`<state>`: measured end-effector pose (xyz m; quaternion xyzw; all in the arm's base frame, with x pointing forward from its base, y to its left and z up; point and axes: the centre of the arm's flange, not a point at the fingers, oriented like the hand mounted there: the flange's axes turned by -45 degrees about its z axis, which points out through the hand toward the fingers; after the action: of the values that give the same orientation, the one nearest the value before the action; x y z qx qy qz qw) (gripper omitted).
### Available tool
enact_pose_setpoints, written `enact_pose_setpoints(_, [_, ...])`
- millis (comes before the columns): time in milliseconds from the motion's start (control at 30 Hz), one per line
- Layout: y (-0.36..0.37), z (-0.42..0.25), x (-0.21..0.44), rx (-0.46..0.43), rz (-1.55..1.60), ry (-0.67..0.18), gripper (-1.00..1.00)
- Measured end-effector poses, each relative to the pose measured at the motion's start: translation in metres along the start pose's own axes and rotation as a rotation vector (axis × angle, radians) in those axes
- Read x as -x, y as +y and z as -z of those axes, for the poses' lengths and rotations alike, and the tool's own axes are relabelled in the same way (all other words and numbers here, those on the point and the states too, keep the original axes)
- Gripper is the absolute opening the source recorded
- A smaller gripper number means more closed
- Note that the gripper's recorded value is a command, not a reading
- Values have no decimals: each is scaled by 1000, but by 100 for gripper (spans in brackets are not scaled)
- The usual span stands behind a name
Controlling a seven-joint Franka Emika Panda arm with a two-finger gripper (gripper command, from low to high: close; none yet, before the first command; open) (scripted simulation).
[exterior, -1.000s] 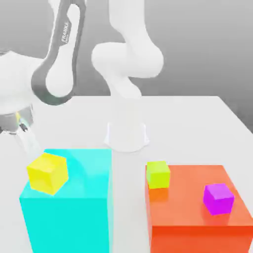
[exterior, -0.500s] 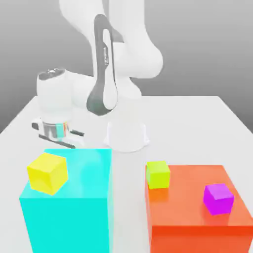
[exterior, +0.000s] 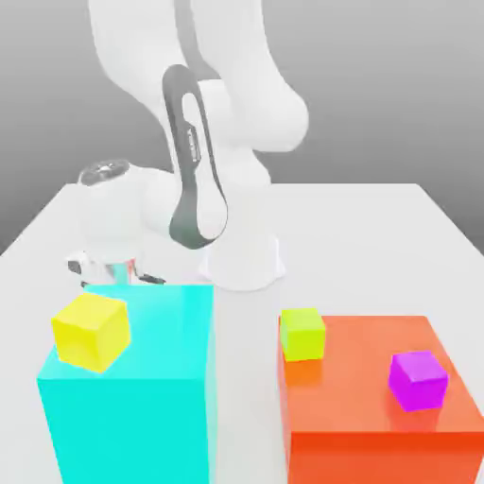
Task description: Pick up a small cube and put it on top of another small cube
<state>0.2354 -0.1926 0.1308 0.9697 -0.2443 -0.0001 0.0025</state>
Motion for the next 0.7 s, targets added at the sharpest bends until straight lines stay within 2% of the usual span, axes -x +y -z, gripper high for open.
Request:
enact_pose_setpoints(467, [1, 62, -2, -1, 6, 4, -100])
enact_pose_setpoints(700, [20, 110, -78, -36, 37, 60, -100])
